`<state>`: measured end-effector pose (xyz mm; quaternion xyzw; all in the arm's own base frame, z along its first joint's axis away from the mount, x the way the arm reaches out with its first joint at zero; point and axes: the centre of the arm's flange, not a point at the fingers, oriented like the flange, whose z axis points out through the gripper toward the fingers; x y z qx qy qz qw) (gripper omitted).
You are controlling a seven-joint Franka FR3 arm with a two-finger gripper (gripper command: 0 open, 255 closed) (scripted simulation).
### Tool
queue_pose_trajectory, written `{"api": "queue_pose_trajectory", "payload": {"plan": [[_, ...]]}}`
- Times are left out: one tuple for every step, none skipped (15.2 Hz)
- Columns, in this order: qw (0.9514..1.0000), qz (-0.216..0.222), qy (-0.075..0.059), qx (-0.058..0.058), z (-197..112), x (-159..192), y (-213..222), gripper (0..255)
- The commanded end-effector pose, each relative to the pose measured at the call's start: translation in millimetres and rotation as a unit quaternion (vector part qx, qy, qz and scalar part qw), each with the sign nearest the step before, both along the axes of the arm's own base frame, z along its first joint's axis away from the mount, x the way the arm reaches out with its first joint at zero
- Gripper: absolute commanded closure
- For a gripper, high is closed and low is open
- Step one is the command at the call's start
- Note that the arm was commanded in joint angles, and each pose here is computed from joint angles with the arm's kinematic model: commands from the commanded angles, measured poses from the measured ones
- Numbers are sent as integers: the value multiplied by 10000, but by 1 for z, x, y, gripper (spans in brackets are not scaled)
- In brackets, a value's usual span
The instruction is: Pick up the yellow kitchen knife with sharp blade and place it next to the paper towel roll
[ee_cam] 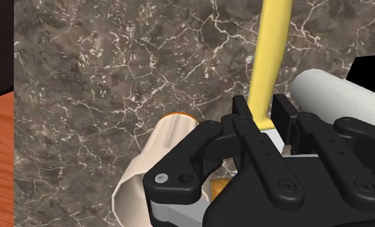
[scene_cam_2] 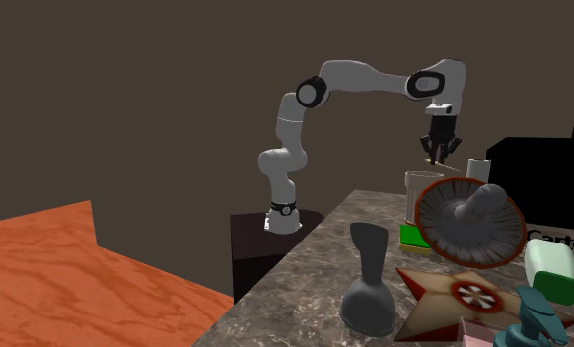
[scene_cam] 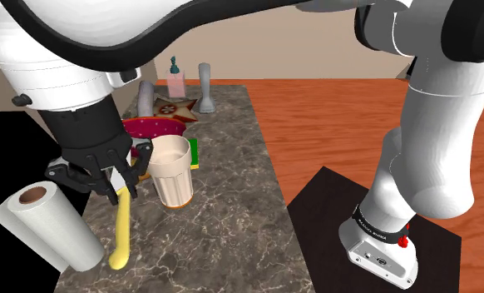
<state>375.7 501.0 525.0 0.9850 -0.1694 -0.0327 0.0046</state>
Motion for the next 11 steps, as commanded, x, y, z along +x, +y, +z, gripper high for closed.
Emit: {"api": "queue_pose_trajectory", "payload": {"plan": [[10000,0,-2,2,-11,0,-1,255],[10000,0,-2,2,-16,0,-1,255],[10000,0,-2,2,-22,0,-1,255],[10000,0,-2,2,-27,0,-1,255],[10000,0,-2,2,-32,0,-1,255],[10000,0,-2,2,-38,0,-1,255],[10000,0,-2,2,-43,0,-1,255],[10000,0,-2,2,-48,0,-1,255],[10000,0,-2,2,-53,0,-1,255],[10000,0,-2,2,-59,0,-1,255],[10000,0,-2,2,-64,0,-1,255]]}}
